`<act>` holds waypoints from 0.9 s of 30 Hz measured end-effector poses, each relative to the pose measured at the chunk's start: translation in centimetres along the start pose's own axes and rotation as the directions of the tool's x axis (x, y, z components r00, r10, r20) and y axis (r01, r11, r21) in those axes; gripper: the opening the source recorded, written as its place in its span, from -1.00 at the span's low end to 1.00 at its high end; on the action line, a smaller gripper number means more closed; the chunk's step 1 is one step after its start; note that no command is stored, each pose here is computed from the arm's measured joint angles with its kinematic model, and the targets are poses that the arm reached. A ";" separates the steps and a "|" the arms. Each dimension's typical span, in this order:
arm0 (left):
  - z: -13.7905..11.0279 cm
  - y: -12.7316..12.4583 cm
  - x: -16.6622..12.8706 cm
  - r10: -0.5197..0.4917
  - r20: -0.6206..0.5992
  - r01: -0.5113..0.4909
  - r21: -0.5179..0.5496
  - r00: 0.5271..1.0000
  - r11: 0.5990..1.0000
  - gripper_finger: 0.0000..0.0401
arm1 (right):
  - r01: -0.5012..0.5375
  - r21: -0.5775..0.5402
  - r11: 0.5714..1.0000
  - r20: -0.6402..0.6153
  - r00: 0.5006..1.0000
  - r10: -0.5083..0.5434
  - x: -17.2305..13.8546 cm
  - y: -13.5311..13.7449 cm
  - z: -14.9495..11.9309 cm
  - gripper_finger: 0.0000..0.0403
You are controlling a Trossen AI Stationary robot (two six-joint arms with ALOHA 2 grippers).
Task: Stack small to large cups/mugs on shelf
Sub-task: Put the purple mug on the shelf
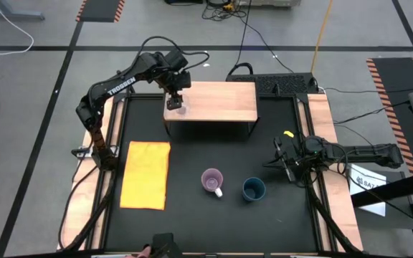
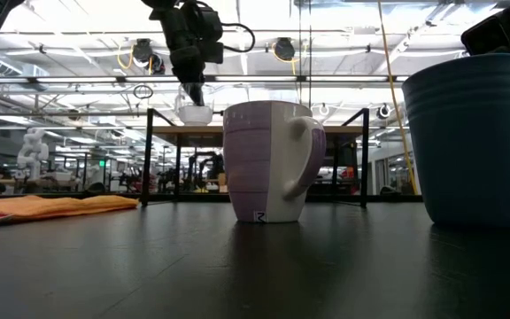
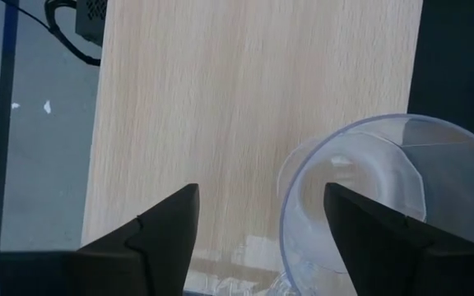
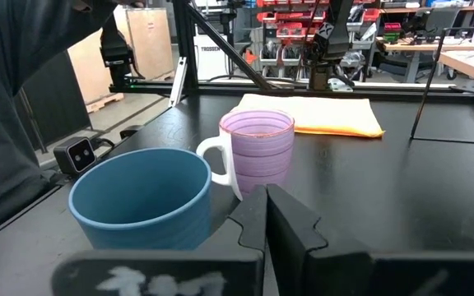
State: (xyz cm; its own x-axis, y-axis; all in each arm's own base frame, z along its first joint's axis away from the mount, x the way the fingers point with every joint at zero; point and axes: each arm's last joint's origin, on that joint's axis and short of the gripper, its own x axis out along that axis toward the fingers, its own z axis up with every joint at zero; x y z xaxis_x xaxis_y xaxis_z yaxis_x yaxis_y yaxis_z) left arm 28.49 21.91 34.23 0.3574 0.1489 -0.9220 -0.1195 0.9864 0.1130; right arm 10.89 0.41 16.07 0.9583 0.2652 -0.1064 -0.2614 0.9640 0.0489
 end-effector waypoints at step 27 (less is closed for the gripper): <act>2.6 -2.4 -9.3 0.078 0.189 -0.081 0.010 0.979 0.997 0.32 | 0.000 0.014 1.000 0.000 1.000 0.000 0.0 0.0 0.0 -1.00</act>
State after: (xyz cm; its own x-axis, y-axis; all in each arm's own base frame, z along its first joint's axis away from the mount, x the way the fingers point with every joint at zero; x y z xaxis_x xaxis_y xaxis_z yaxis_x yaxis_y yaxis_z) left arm 27.87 18.33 43.46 0.5154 0.2357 -0.8239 -0.1392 0.9717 0.1909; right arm 10.89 0.41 16.07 0.9584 0.2650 -0.1060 -0.2595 0.9637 0.0625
